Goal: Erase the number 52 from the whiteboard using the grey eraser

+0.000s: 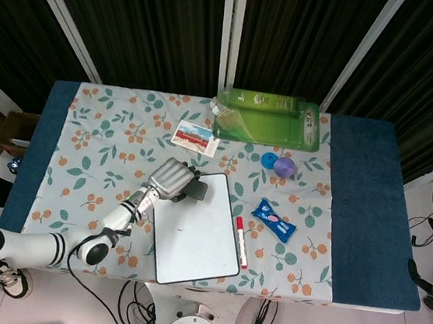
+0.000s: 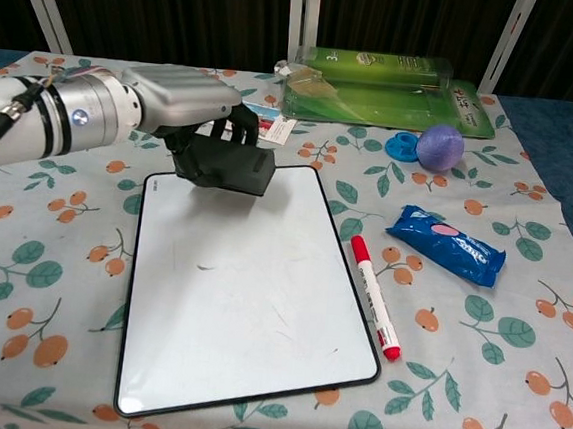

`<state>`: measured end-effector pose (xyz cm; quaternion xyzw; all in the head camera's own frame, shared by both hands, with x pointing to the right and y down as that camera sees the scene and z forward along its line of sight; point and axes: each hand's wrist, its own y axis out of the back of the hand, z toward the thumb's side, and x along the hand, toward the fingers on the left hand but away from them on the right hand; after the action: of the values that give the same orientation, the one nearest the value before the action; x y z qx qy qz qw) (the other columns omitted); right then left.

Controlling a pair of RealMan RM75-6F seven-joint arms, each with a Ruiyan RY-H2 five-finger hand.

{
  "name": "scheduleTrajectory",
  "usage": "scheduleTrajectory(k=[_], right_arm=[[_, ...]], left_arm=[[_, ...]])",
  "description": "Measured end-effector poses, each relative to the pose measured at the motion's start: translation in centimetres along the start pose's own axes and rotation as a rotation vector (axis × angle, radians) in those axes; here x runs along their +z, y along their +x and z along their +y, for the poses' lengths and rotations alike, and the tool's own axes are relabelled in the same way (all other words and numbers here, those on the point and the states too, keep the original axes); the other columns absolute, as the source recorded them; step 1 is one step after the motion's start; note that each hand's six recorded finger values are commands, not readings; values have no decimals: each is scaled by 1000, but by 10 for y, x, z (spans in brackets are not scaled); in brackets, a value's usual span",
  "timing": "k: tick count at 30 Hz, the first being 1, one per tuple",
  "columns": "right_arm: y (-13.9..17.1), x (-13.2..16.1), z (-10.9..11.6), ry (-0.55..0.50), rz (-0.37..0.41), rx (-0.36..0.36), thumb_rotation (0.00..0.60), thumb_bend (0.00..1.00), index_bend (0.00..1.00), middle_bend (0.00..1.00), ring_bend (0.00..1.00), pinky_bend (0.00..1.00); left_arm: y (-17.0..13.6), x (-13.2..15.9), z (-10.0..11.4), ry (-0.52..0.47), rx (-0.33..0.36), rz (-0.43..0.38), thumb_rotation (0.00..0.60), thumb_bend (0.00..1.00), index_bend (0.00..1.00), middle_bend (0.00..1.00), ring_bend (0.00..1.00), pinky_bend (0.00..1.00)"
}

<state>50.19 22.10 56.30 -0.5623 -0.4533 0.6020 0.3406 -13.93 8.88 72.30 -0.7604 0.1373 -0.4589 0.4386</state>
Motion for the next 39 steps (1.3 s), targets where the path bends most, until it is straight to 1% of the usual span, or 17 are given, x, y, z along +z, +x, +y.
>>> scheduleTrajectory(k=[3,5,8,11,16,23,26,31,39], right_arm=[[-3,1,-3,0,3,10,600,272,0,0,0,0],[-5,3,-6,-3,9,17,600,272,0,0,0,0],[-7,8,-10,0,22,28,600,273,0,0,0,0],[-7,10,-11,6,30,33,600,275,0,0,0,0],[-6,5,-9,9,17,29,600,276,0,0,0,0],[-4,4,-7,6,15,24,600,275,0,0,0,0],[-4,5,-7,6,15,23,600,276,0,0,0,0],[-4,6,-8,6,18,25,600,275,0,0,0,0],[-2,5,-6,9,12,20,600,275,0,0,0,0]], left_arm=[[-21,10,-1,5,-16,-54,600,479,635,549,505,633],[-38,17,-8,15,-28,-92,600,479,636,549,506,633],[-56,23,-21,16,-43,-109,600,479,636,549,506,633],[-64,32,-31,15,-35,-124,600,479,637,550,506,633],[-70,42,-39,45,-26,-147,600,479,641,551,508,633],[-78,41,-54,71,-73,-157,600,479,644,552,508,633],[-82,38,-56,80,-79,-156,600,479,661,552,508,633],[-81,31,-56,85,-76,-141,600,480,663,552,508,633],[-70,7,-56,124,-61,-80,600,481,665,554,510,633]])
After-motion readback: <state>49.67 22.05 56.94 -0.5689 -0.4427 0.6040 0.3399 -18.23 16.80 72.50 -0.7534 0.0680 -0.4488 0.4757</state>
